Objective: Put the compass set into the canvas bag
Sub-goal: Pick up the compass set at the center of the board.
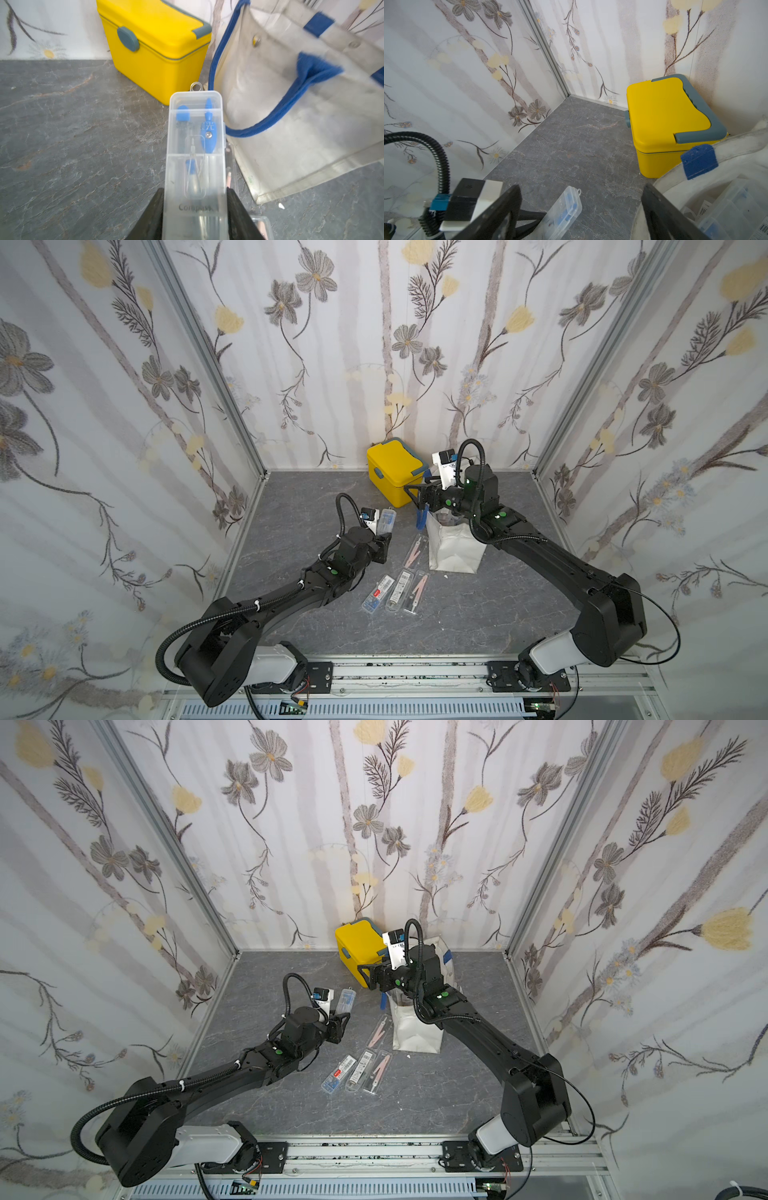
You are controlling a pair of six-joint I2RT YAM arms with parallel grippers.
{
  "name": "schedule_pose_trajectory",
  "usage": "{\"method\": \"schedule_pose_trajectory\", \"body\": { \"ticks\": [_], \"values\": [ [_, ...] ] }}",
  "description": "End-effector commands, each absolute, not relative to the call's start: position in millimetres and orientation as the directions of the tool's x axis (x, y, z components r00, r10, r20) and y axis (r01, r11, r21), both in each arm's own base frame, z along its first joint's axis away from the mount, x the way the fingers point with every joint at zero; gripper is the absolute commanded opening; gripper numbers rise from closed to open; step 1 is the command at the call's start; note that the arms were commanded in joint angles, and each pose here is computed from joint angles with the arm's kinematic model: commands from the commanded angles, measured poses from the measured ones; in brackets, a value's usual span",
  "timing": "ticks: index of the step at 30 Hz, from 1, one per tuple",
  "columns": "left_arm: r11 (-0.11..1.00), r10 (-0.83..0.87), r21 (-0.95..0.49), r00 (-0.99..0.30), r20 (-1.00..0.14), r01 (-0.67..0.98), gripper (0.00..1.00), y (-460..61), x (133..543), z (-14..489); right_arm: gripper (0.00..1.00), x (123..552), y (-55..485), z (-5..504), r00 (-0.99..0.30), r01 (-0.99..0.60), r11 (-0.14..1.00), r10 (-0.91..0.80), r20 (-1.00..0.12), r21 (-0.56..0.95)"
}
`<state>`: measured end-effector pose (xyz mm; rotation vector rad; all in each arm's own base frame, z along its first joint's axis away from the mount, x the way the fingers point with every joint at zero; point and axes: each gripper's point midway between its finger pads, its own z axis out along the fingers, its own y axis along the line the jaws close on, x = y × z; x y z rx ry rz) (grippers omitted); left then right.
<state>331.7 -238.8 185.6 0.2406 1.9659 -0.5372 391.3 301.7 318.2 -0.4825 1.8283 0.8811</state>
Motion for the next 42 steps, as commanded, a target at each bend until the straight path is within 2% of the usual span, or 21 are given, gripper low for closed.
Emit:
{"method": "schedule_pose_trajectory", "body": {
  "ticks": [1, 6, 13, 18, 21, 23, 29, 33, 35, 36, 39, 42],
  "values": [
    [0.846, -0.163, -0.317, -0.360, -0.919, 0.427, 0.41, -244, 336, 221, 0.81, 390, 310, 310, -0.470, -0.656, 0.650, 0.046, -0.881, 0.384],
    [0.818, -0.221, -0.349, -0.311, -0.924, 0.456, 0.41, -246, 334, 250, 0.70, 388, 329, 299, -0.524, -0.671, 0.607, 0.018, -0.852, 0.426],
    [0.800, -0.257, -0.365, -0.277, -0.926, 0.476, 0.41, -248, 334, 269, 0.68, 380, 347, 291, -0.565, -0.693, 0.550, -0.011, -0.825, 0.466],
    [0.799, -0.259, -0.365, -0.274, -0.926, 0.477, 0.41, -249, 335, 271, 0.59, 374, 360, 289, -0.582, -0.709, 0.498, -0.015, -0.813, 0.499],
    [0.807, -0.257, -0.360, -0.271, -0.928, 0.467, 0.41, -248, 337, 270, 0.51, 374, 365, 288, -0.596, -0.705, 0.489, -0.017, -0.803, 0.513],
    [0.816, -0.255, -0.354, -0.265, -0.930, 0.458, 0.41, -246, 339, 270, 0.41, 374, 367, 287, -0.604, -0.701, 0.485, -0.015, -0.797, 0.522],
    [0.831, -0.249, -0.342, -0.255, -0.934, 0.439, 0.41, -245, 344, 265, 0.24, 373, 373, 289, -0.619, -0.701, 0.450, 0.002, -0.785, 0.553],
    [0.839, -0.234, -0.332, -0.264, -0.936, 0.431, 0.42, -247, 349, 259, 0.17, 373, 377, 290, -0.622, -0.704, 0.431, 0.011, -0.783, 0.565],
    [0.840, -0.232, -0.330, -0.265, -0.936, 0.431, 0.49, -248, 350, 258, 0.16, 374, 377, 291, -0.621, -0.705, 0.426, 0.016, -0.783, 0.568],
    [0.840, -0.232, -0.329, -0.264, -0.936, 0.431, 0.58, -248, 350, 259, 0.16, 374, 378, 292, -0.620, -0.706, 0.424, 0.018, -0.784, 0.567],
    [0.843, -0.229, -0.322, -0.253, -0.940, 0.430, 0.99, -246, 349, 261, 0.15, 377, 375, 297, -0.606, -0.709, 0.432, 0.028, -0.795, 0.557],
    [0.852, -0.201, -0.292, -0.244, -0.949, 0.434, 1.00, -243, 347, 261, 0.15, 383, 367, 309, -0.581, -0.717, 0.442, 0.047, -0.813, 0.538]
  ]
}}
